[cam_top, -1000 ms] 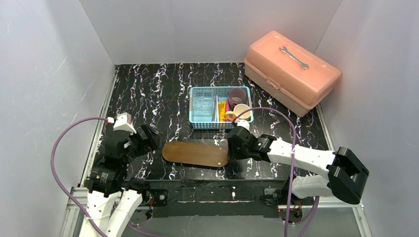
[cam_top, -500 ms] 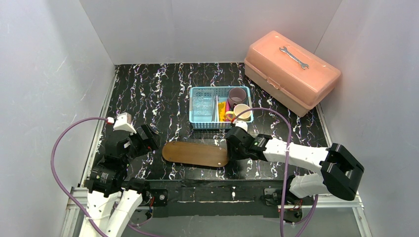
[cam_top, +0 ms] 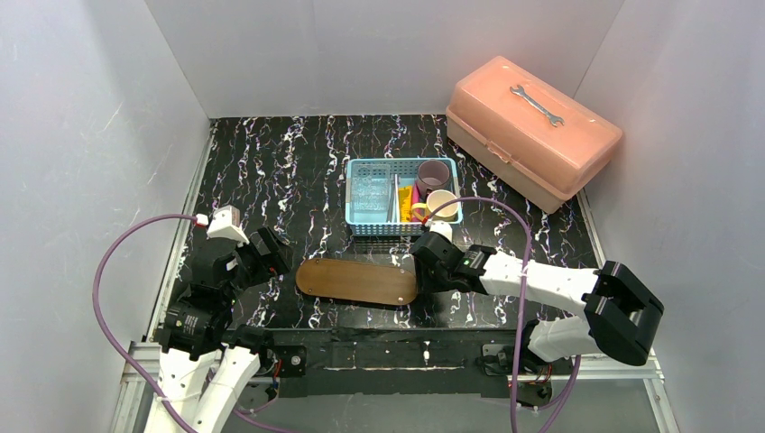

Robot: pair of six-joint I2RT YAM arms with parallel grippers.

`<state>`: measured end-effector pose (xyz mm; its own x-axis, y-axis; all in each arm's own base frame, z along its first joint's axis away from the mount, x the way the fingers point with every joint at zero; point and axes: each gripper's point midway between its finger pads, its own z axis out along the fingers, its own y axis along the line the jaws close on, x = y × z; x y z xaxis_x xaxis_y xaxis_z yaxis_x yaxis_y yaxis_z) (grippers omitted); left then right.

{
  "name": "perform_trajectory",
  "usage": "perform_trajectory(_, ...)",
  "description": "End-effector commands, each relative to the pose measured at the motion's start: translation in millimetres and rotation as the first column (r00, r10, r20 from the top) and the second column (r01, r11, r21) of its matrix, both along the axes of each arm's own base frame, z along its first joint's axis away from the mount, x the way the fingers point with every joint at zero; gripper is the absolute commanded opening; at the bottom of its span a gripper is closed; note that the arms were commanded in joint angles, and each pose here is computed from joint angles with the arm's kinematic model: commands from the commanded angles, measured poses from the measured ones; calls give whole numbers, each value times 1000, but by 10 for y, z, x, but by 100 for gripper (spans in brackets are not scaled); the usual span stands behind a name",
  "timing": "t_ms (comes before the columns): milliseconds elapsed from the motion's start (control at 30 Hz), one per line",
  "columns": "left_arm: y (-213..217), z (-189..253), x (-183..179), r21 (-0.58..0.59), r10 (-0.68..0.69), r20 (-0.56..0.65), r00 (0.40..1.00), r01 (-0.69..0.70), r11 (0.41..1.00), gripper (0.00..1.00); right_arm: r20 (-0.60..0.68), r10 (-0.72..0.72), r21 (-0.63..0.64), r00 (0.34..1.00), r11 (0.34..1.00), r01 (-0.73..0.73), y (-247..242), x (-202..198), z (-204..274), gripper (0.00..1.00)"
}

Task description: Prepare toiletry sets of a toothbrush and toothpaste on the tray

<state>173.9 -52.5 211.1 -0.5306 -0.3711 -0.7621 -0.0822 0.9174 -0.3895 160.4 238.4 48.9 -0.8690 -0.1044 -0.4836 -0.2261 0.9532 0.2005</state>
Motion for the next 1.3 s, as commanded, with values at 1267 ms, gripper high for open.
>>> perform_trajectory(1267, -1, -45, -10, 9, -6, -13, 1000, 6, 1000, 90, 34, 24, 5, 999, 1000, -24, 153, 67, 84, 51)
